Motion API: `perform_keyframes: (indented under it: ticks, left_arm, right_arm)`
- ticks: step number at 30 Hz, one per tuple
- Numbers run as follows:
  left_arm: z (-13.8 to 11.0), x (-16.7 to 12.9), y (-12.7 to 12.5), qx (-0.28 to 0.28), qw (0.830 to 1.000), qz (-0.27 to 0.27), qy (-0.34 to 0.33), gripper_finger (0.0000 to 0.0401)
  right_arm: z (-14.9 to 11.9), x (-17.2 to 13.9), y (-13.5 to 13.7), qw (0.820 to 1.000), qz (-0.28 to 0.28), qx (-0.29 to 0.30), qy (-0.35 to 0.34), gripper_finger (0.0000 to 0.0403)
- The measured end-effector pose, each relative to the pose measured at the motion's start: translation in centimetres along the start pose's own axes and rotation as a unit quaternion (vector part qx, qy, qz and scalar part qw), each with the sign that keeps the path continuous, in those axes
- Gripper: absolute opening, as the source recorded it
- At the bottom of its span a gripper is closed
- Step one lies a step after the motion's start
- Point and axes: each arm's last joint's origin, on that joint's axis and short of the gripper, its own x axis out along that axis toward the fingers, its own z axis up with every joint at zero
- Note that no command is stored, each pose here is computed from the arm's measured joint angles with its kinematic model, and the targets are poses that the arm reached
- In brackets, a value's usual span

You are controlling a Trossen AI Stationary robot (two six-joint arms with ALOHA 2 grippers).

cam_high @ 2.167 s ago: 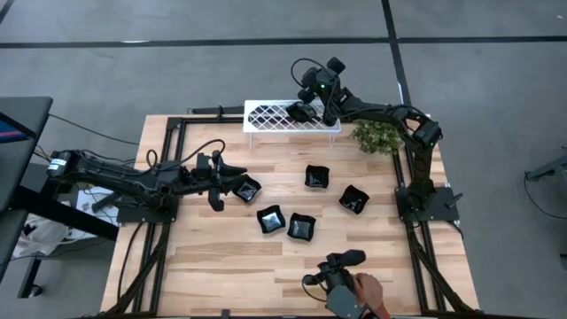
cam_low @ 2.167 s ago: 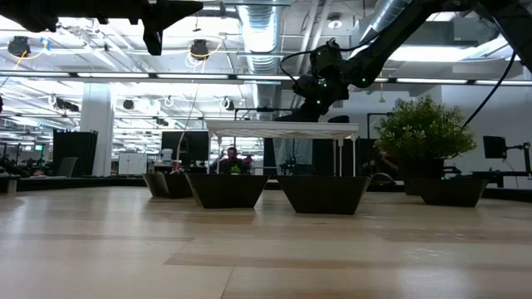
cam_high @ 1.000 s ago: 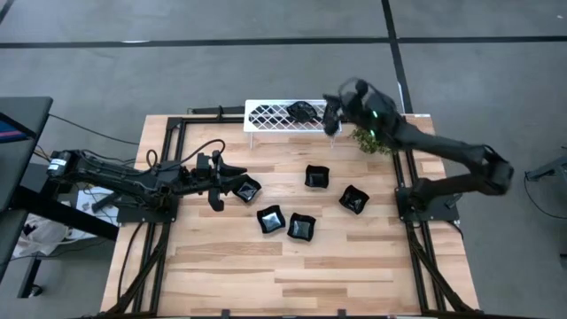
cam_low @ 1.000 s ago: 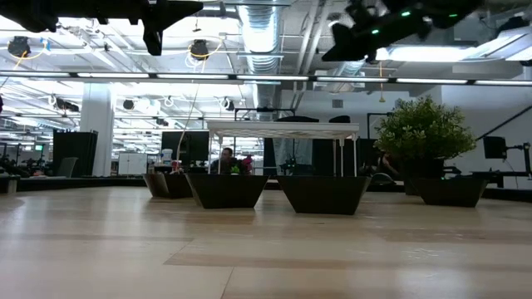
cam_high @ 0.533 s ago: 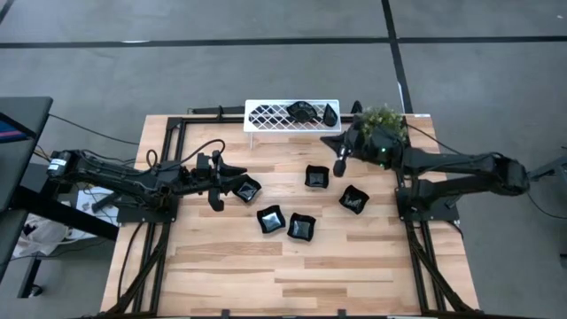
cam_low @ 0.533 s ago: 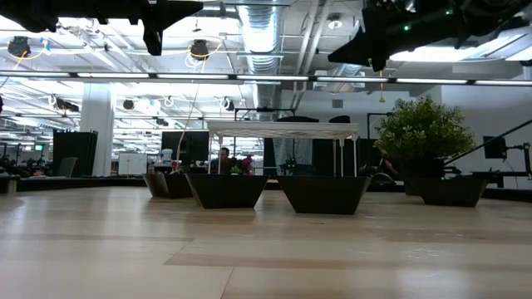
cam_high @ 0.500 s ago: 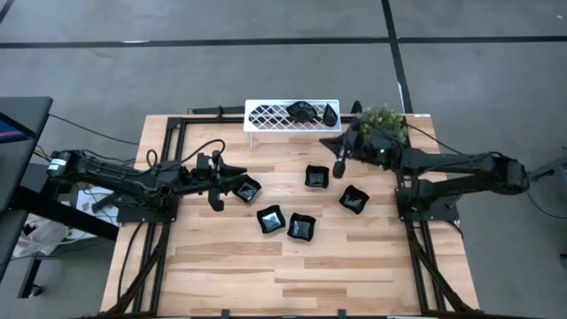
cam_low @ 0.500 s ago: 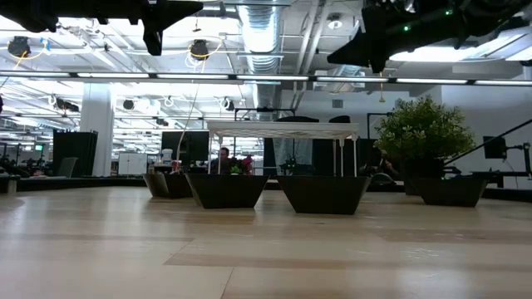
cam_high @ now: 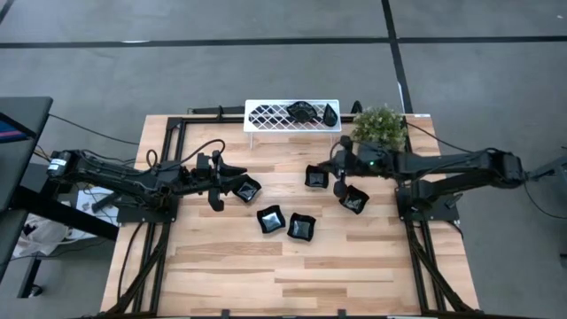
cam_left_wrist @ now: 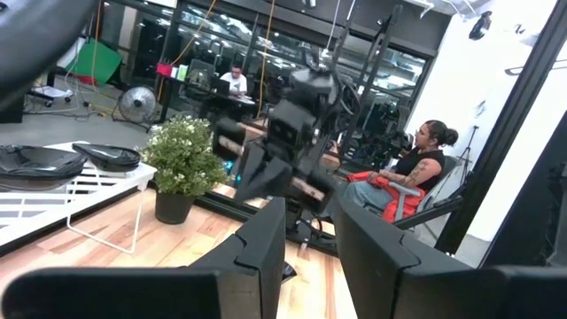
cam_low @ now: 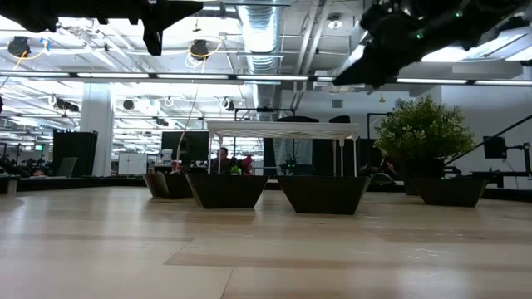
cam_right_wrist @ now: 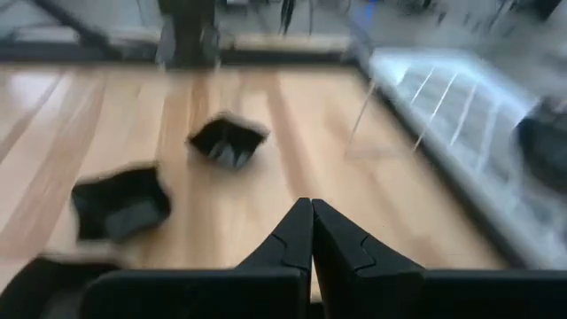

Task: Pick & Place Mini shaped plates
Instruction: Put the distorted square plate on the shelf

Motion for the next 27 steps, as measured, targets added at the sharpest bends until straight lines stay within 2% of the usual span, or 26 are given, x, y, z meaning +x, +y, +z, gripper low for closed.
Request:
perform_keyframes:
  ticks: [7,16,18,23,27]
  left_arm:
    - [0.0,0.0,0.0,0.000,1.000,0.000,0.000,0.0102]
    - [0.8,0.0,-0.2,-0.010,0.999,-0.009,-0.038,0.0102]
    - [1.1,0.0,0.0,0.005,0.998,-0.008,-0.055,0.0102]
    - [1.7,0.1,0.9,0.004,0.996,0.032,-0.082,0.0102]
    - [2.2,0.3,2.1,0.030,0.991,0.082,-0.101,0.0102]
  right_arm:
    - [-1.9,0.8,1.6,0.995,0.032,0.023,0.090,0.0000]
    - [-2.1,1.1,3.3,0.993,0.063,0.021,0.095,0.0000]
    - [-1.9,0.9,3.6,0.994,0.070,0.019,0.087,0.0000]
    - [-1.7,0.7,4.2,0.994,0.082,0.015,0.075,0.0000]
    - [-1.7,0.9,4.4,0.994,0.084,0.014,0.073,0.0000]
